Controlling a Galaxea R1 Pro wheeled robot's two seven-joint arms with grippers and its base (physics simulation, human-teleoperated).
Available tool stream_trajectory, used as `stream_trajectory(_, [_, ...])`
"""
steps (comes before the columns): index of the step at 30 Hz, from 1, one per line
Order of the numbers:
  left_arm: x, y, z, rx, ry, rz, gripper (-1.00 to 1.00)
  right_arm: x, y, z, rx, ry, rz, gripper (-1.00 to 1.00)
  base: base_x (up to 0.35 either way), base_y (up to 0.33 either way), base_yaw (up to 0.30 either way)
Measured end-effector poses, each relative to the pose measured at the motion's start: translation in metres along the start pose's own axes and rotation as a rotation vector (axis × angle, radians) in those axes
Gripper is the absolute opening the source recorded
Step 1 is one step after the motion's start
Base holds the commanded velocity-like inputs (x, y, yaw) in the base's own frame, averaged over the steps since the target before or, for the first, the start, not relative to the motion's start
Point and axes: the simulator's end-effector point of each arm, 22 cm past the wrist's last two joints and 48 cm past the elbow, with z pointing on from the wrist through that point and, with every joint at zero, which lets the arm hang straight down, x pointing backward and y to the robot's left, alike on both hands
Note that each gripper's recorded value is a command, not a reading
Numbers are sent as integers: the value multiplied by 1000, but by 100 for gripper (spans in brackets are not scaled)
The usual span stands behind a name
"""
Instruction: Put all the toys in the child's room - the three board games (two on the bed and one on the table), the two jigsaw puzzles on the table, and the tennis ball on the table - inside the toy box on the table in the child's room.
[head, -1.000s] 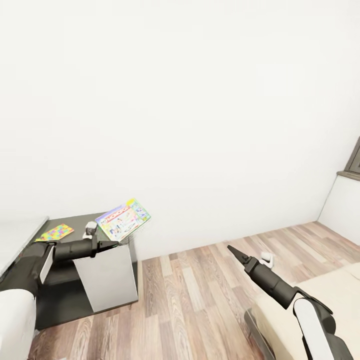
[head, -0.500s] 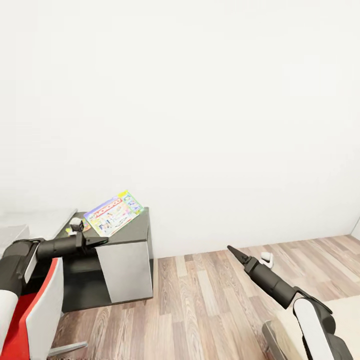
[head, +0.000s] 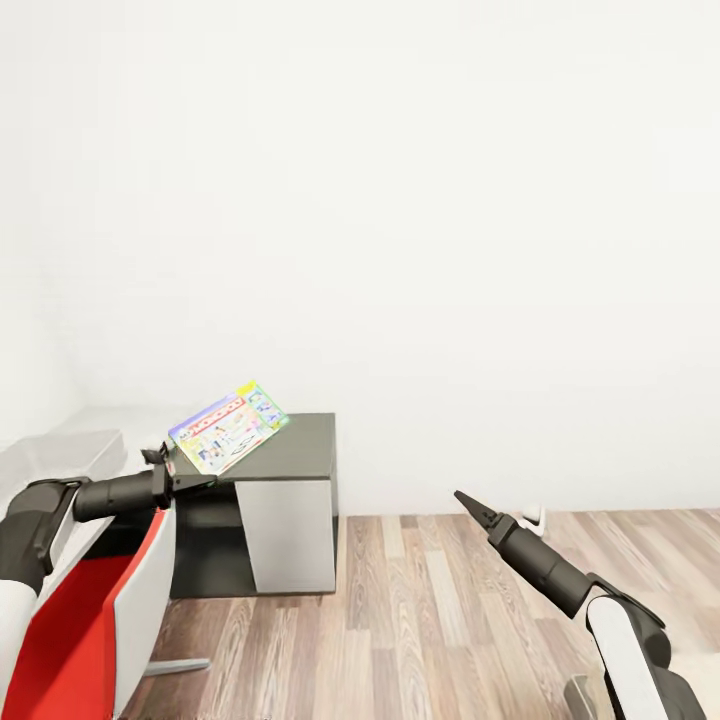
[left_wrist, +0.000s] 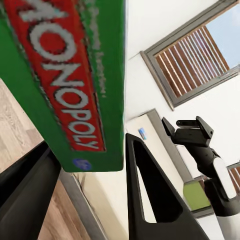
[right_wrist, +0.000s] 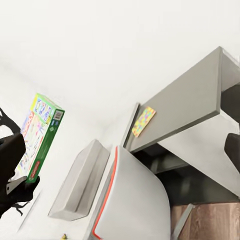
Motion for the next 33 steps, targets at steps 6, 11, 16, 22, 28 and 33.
stream_trajectory(6, [0, -2, 1, 3, -1, 2, -100, -1, 1, 0, 0, -2, -2, 100, 0, 0, 272])
stream_trajectory(11, [0, -3, 1, 6, -1, 4, -100, -1, 2, -1, -2, -3, -3, 100, 0, 0, 272])
stream_trajectory(16, [0, -5, 2, 7, -1, 6, -100, -2, 3, -1, -3, -4, -5, 100, 0, 0, 272])
stream_trajectory(22, [-1, -6, 1, 8, -2, 10, -100, -3, 4, -1, -5, -5, -6, 100, 0, 0, 272])
stream_trajectory(28, [-1, -8, 2, 10, -2, 13, -100, -4, 5, -2, -6, -7, -9, 100, 0, 0, 272])
stream_trajectory(33, [-1, -9, 1, 8, -3, 14, -100, -4, 6, -2, -8, -8, -10, 100, 0, 0, 272])
